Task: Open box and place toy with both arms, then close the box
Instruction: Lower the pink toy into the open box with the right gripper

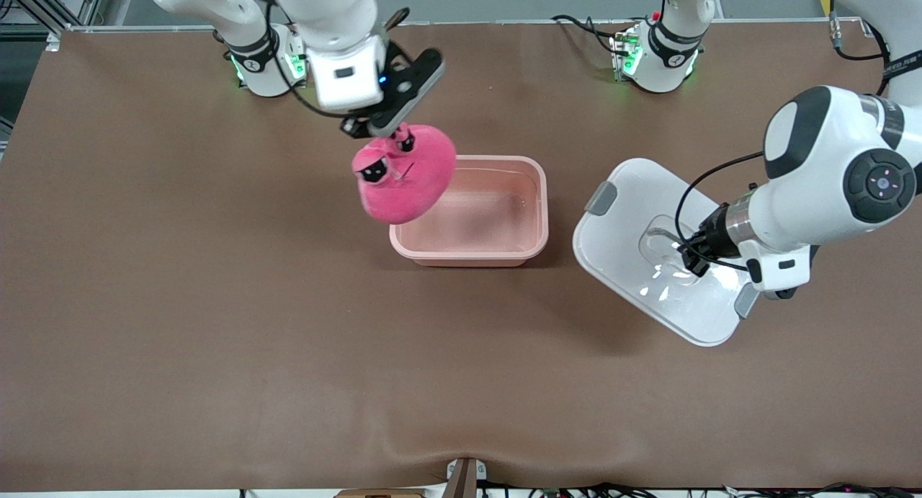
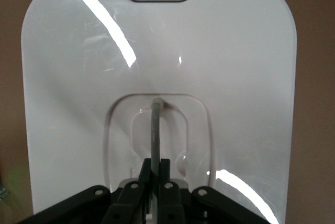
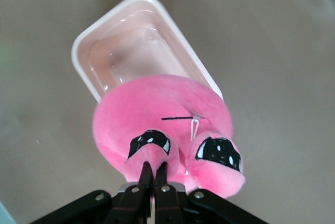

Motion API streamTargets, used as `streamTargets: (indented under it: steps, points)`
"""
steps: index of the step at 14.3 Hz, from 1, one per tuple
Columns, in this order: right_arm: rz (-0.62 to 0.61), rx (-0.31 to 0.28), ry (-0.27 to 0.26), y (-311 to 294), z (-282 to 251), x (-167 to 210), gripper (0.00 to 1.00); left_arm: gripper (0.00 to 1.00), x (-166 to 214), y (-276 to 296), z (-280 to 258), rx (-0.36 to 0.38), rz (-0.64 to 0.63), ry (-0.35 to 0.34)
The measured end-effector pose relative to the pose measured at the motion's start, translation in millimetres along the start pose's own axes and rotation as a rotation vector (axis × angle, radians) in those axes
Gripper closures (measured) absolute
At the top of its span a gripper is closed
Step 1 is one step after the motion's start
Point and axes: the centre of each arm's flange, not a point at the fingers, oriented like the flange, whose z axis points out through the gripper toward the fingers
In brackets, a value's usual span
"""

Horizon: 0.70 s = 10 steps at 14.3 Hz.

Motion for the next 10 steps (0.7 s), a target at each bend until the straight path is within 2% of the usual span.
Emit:
streamTargets:
  steps: [2,5,7,10]
  points:
    - [-0.171,-0.054,-0.012,-17.3,1.5,6.9,0.96,0.93,8.8,-8.5,1.4,0.026,0.08,-0.015]
    - [-0.401,-0.087,-0.015,-19.2,4.2,11.8,0.96,0.93,26.4,-20.6,1.3,0.039,0.163,-0.03]
    - [-0.499,-0.102,-0.014,-15.9,15.4,16.6,0.96,0.93,36.2,-27.0,0.7,0.04,0.175,-0.035]
    - [-0.604,-0.113,-0.058,-10.8,38.8,20.8,0.96,0.93,43.8,-31.7,-0.1,0.038,0.186,-0.037]
